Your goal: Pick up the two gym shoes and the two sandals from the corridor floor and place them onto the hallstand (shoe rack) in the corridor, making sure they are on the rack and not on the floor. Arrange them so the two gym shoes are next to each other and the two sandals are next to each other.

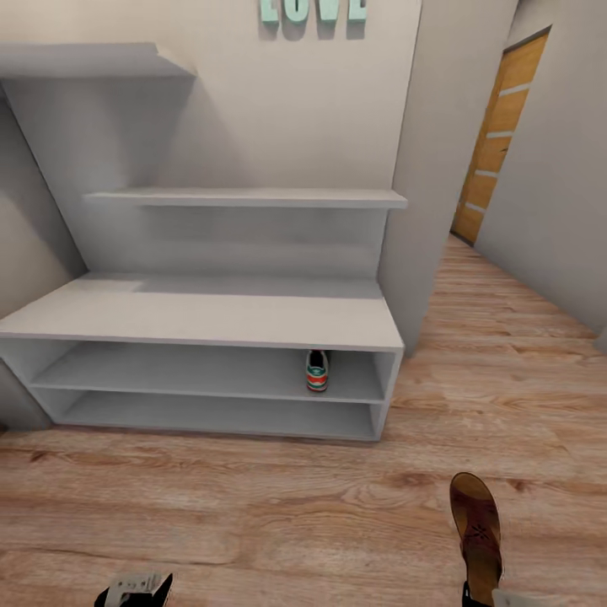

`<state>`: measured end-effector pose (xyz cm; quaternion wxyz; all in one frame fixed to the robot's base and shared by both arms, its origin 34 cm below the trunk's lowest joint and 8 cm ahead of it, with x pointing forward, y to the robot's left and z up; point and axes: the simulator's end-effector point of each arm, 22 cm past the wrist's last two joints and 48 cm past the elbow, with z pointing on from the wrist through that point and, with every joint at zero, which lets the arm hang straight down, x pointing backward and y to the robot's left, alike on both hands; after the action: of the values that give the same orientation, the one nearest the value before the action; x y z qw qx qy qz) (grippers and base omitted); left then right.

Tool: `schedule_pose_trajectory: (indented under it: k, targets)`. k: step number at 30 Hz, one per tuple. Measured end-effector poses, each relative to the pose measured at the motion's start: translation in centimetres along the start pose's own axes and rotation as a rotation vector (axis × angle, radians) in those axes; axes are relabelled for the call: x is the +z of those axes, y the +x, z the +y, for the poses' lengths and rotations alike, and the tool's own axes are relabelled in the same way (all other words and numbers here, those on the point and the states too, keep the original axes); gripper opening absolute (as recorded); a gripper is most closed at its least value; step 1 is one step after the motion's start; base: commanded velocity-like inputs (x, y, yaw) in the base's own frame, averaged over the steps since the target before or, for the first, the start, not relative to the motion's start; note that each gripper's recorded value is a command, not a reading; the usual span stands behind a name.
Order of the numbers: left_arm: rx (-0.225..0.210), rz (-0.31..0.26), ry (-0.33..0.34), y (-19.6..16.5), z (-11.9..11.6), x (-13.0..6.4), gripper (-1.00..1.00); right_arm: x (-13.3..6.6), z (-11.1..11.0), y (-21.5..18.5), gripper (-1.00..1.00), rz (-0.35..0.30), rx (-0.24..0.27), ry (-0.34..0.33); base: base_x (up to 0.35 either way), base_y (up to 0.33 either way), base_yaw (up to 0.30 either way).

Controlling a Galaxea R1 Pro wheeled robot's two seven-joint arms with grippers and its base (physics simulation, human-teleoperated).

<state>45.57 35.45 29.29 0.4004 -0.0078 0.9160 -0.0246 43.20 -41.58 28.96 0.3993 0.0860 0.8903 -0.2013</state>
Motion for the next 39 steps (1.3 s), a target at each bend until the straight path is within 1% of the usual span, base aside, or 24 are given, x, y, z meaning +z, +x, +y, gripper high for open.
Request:
schedule_pose_trajectory:
  k: [13, 39]
  targets:
    - [-0.002, 0.0, -0.001, 0.08, 0.06, -0.07, 1.0, -0.16, 0.42, 0.25, -1.0, 0.007, 0.003, -0.005, 0.0, 0.308, 0.0]
    - [0.0, 0.001, 0.0, 0.1, 0.02, -0.07, 1.0, -0.19, 0.47, 0.31, -1.0, 0.008, 0.003, -0.005, 0.0, 0.308, 0.0]
